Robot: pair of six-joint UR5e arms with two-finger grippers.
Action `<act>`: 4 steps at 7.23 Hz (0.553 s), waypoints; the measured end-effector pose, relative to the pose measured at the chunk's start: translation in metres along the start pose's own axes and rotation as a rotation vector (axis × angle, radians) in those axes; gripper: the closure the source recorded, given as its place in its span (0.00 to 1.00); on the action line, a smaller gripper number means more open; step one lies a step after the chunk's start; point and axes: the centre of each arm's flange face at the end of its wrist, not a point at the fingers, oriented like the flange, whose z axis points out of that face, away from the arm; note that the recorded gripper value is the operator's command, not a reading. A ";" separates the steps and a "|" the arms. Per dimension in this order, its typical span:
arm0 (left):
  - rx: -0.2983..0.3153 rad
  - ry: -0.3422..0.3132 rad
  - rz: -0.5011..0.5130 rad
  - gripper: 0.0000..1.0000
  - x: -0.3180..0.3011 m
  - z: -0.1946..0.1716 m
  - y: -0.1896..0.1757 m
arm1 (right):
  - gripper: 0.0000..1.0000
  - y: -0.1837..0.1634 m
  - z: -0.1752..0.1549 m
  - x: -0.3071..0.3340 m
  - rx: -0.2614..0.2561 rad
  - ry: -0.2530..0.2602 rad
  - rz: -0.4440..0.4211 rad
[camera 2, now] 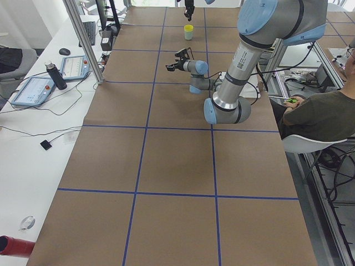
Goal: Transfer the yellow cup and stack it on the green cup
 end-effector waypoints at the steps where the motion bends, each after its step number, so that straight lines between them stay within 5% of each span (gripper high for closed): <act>1: 0.008 -0.035 0.002 0.01 -0.005 0.000 0.003 | 0.00 0.001 -0.002 -0.005 -0.008 -0.012 -0.005; 4: -0.001 -0.189 -0.164 0.01 -0.069 0.020 0.011 | 0.00 -0.005 -0.001 -0.025 -0.028 -0.041 -0.028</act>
